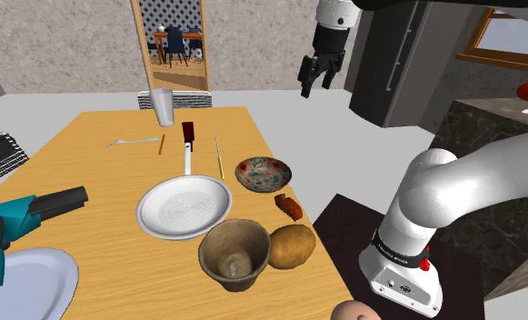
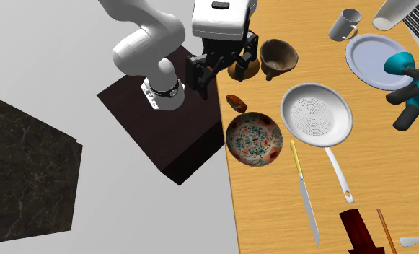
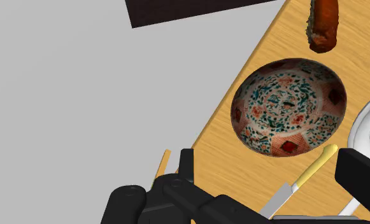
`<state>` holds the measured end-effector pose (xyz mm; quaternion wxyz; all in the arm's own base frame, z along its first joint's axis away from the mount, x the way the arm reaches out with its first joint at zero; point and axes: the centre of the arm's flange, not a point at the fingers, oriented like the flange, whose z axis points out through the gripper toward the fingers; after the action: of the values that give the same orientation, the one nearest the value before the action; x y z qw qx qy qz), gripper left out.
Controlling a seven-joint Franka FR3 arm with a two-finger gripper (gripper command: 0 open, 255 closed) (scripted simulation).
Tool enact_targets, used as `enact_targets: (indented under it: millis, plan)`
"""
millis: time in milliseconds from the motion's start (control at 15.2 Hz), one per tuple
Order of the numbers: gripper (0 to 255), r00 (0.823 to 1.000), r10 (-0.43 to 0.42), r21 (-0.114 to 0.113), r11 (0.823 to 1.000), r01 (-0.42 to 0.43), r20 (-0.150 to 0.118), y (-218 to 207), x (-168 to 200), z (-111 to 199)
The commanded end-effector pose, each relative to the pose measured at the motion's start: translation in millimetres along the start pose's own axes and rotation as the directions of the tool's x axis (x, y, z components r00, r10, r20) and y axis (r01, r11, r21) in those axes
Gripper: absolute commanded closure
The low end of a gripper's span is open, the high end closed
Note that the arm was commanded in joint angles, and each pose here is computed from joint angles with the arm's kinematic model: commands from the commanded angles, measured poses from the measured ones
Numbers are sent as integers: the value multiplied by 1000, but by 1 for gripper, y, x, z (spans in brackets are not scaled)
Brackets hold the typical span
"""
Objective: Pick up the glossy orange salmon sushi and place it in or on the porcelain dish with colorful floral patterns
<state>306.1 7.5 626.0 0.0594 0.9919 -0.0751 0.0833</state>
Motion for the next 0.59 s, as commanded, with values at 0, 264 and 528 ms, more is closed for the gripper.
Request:
enact_targets:
  millis: [0,264,528]
  plan:
    - [0,1000,0,0,1000,0,0,0,0,0]
    - [0,1000,-11,5,1000,11,-7,-28,-22,39]
    - [0,1000,-22,9,1000,22,-14,-56,-44,79]
